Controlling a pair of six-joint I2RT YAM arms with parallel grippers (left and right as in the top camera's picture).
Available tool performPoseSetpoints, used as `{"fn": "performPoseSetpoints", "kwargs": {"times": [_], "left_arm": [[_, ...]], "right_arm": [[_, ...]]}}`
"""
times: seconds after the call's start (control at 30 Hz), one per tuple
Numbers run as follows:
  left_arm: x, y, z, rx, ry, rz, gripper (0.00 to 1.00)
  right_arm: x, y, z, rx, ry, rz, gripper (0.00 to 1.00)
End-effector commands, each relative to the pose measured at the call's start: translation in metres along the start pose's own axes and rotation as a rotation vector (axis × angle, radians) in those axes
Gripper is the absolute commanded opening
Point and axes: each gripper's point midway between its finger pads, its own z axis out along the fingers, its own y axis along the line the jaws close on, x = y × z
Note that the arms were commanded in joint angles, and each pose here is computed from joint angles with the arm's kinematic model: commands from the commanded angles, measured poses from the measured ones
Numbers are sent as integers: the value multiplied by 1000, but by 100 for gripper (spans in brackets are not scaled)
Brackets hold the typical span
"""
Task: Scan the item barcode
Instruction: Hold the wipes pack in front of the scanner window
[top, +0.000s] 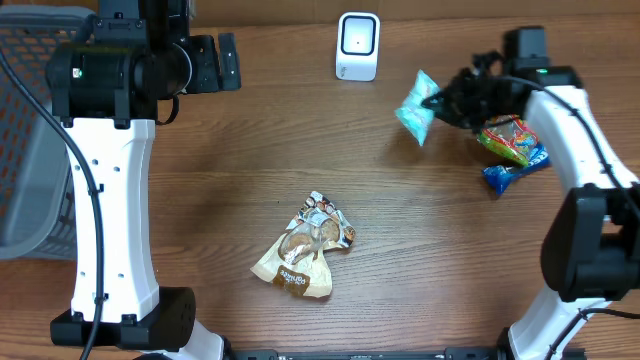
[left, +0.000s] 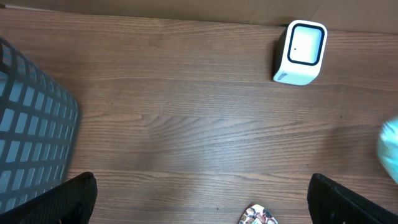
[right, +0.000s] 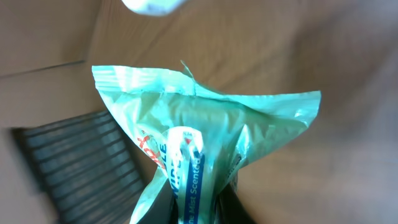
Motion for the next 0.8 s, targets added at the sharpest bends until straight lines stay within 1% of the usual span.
{"fn": "performPoseSetpoints", "kwargs": {"times": [0.0, 0.1, 0.2, 0.33, 0.43, 0.5, 0.67, 0.77], "left_arm": [[0, -1, 1, 2, 1, 20, 100], [0, -1, 1, 2, 1, 20, 100], [0, -1, 1, 2, 1, 20, 100], [0, -1, 1, 2, 1, 20, 100], [0, -1, 1, 2, 1, 20, 100], [0, -1, 1, 2, 1, 20, 99], [0, -1, 1, 2, 1, 20, 100], [0, -1, 1, 2, 1, 20, 100]], "right_arm": [[-27, 7, 8, 169, -221, -182, 4], [-46, 21, 12, 254, -393, -268, 4], [-59, 46, 14, 296, -563, -344, 4], [-68, 83, 9, 296, -768, -402, 4], [-74, 106, 5, 261, -887, -418, 4], [-79, 116, 7, 223, -930, -418, 4], [-93, 123, 22, 130, -980, -380, 4], [-95, 131, 47, 68, -925, -407, 4]]}}
